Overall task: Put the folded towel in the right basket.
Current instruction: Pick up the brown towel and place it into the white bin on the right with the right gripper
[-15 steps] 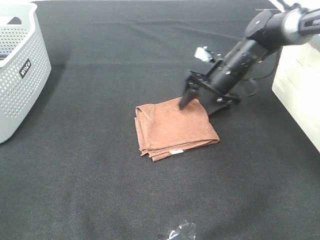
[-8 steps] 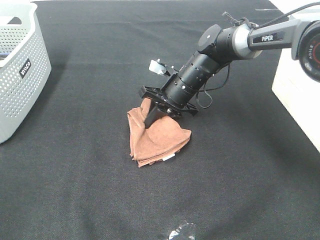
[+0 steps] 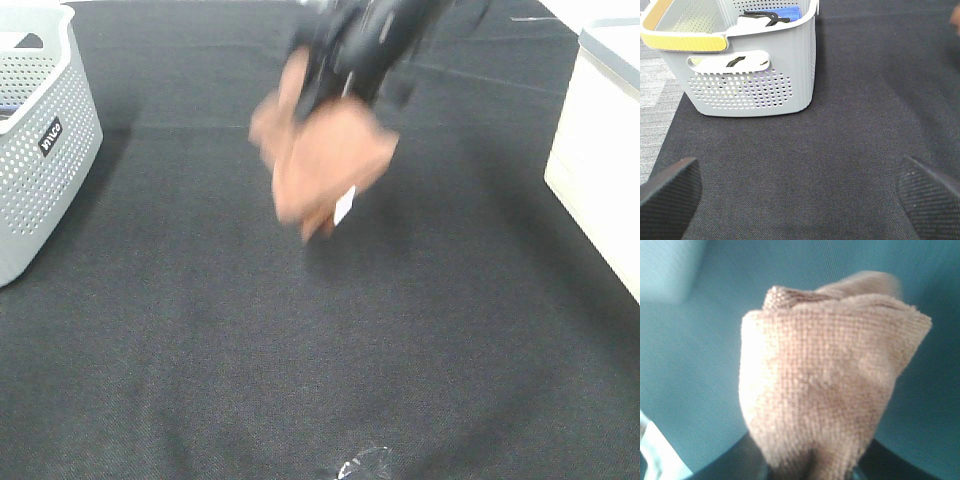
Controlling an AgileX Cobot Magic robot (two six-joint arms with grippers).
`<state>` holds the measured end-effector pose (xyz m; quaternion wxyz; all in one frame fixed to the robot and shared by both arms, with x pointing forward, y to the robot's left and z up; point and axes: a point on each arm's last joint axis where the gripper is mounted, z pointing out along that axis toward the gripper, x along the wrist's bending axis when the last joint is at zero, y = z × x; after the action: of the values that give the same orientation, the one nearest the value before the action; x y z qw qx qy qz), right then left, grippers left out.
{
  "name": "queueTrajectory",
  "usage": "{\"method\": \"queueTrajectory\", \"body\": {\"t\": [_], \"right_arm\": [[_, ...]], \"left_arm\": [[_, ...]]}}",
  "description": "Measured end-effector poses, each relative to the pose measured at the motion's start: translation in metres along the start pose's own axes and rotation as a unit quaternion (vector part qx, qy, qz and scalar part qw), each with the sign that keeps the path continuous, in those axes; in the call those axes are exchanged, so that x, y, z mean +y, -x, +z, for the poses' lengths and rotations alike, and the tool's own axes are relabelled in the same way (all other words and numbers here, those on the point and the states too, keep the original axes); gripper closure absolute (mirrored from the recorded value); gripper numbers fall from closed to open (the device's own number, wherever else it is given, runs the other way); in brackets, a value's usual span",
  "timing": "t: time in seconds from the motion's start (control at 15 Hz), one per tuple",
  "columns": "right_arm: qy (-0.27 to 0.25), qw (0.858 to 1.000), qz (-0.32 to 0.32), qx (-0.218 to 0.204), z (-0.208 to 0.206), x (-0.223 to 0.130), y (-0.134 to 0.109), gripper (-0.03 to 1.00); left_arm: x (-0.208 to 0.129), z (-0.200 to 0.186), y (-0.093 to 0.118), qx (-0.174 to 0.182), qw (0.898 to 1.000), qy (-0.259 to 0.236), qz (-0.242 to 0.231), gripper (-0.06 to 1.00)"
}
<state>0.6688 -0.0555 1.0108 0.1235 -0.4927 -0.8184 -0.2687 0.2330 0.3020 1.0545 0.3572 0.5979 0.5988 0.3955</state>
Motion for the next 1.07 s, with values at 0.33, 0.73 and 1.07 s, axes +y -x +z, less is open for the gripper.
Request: {"method": "queueTrajectory", "body": {"t": [0.33,0.73,1.07], "right_arm": [[0.263,0.941,0.072,-0.200,-0.289,-0.047,0.049,0.71],[0.218,0.887,0.232,-0.335,-0.341,-0.141,0.154,0.71],[0.174,0.888,0.252,-0.344,-0.291,-0.159,0.195,0.08]], "left_arm": [[0.000,0.000,0.000,0.000,1.000,0.000,0.000,-0.05],[0.000,0.000,0.000,0.000,1.000,0.000,0.000,-0.05],[0.000,0.000,0.000,0.000,1.000,0.000,0.000,-0.05]]}}
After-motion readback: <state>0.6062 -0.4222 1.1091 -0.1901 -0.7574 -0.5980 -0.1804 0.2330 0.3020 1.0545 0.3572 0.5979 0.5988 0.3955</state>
